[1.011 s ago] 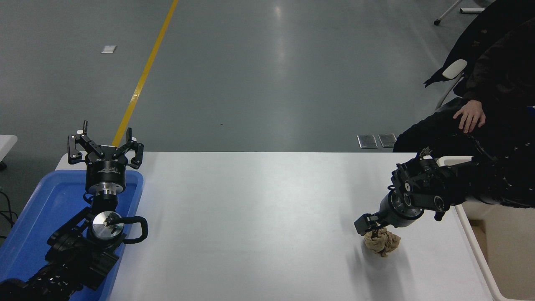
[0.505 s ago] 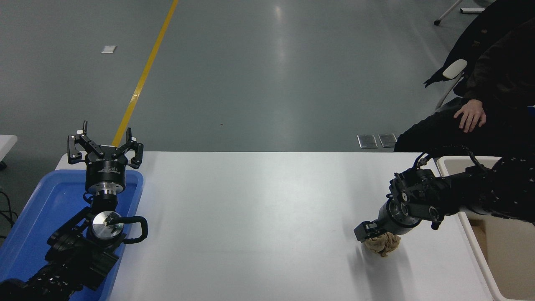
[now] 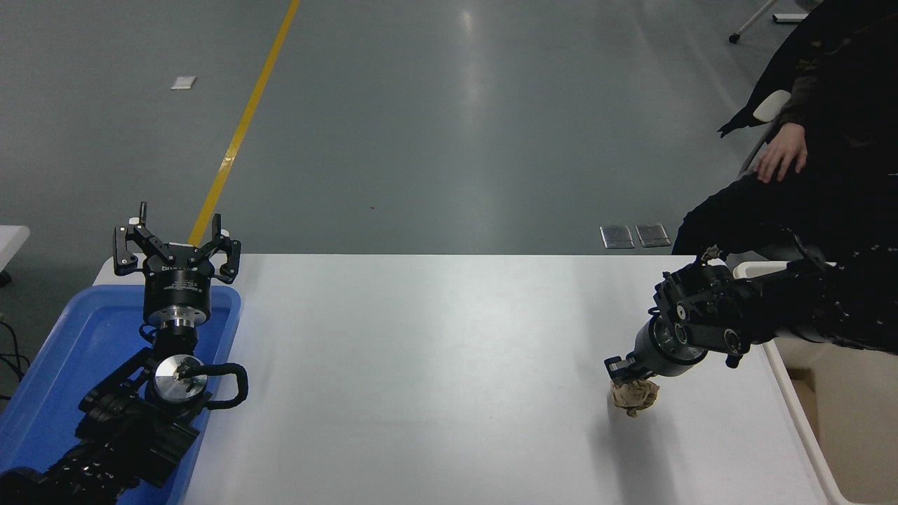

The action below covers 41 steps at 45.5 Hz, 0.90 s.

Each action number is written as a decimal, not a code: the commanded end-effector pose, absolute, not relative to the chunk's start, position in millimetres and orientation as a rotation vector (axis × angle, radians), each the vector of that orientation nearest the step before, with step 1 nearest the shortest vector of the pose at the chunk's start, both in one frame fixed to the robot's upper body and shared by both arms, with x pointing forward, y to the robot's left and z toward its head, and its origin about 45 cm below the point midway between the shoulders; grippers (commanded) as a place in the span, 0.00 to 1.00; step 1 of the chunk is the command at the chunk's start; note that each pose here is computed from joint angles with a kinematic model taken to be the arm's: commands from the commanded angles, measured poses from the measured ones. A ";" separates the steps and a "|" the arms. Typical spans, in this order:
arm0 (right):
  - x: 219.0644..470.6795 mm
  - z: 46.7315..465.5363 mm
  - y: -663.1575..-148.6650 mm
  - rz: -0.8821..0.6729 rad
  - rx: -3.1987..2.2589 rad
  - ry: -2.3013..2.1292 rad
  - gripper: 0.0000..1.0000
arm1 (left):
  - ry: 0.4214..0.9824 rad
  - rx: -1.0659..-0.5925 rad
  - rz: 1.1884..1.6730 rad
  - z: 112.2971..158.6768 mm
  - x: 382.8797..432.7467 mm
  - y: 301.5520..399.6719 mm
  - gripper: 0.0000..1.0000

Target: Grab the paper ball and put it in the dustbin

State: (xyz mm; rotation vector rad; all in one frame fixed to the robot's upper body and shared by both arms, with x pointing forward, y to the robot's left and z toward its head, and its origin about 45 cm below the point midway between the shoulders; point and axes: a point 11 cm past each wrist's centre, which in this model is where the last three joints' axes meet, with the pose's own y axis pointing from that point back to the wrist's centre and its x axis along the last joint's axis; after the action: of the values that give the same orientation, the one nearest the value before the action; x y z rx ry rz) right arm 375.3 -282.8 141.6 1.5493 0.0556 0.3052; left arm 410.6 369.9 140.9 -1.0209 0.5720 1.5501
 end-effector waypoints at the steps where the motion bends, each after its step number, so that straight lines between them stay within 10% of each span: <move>1: 389.0 245.3 -284.8 0.328 1.571 0.010 0.00 | 0.572 -1.022 1.550 141.0 410.7 370.0 0.99; 18: 372.2 386.5 -274.4 0.377 1.599 -0.006 0.00 | 0.572 -1.022 1.550 140.9 410.7 370.0 0.99; 41: 386.1 388.1 -375.8 0.290 1.446 -0.180 0.00 | 0.571 -1.023 1.551 141.0 410.6 370.2 0.99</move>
State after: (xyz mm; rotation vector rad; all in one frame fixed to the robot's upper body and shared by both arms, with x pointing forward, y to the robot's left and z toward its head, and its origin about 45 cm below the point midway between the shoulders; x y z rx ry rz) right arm 380.2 -312.0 387.5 1.5222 -0.0717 0.3512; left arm 410.5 370.1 140.8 -1.0216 0.5723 1.5507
